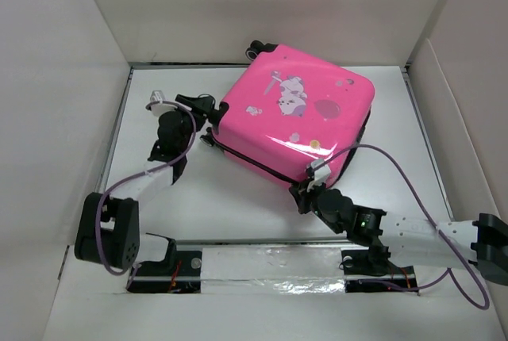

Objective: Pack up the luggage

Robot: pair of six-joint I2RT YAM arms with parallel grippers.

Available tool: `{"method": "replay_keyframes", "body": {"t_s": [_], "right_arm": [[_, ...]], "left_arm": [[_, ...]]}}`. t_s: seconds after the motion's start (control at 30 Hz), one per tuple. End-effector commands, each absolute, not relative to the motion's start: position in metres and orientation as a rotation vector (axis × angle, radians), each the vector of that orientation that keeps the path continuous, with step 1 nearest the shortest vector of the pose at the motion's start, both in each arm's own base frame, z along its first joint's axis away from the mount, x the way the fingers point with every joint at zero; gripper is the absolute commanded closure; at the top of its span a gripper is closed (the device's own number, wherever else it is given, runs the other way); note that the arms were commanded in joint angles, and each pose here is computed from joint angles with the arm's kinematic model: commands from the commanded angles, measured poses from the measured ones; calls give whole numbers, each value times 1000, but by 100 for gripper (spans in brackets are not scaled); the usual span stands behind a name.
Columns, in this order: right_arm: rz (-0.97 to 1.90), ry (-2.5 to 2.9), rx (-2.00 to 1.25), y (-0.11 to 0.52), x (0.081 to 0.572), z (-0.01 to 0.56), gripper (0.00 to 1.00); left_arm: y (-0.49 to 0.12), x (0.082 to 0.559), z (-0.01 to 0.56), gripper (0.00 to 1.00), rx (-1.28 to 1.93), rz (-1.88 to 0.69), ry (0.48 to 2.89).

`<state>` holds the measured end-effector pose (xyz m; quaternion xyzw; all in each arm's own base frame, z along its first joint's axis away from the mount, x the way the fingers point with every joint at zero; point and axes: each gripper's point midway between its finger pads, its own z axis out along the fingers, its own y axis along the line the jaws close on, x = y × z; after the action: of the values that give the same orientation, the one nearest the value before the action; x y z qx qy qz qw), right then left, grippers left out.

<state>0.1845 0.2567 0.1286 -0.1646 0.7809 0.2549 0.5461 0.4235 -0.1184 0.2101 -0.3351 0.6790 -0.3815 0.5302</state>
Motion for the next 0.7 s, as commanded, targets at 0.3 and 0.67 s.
{"method": "replay_keyframes", "body": {"t_s": [0.3,0.67], "right_arm": [[737,1727,-512,346,198,200,100],[1013,1600,-746,460,169,206,100]], "left_arm": [[-238,269,235,100,-273,-1224,1687],[-209,194,191,100,-275,-1239,1780]]}}
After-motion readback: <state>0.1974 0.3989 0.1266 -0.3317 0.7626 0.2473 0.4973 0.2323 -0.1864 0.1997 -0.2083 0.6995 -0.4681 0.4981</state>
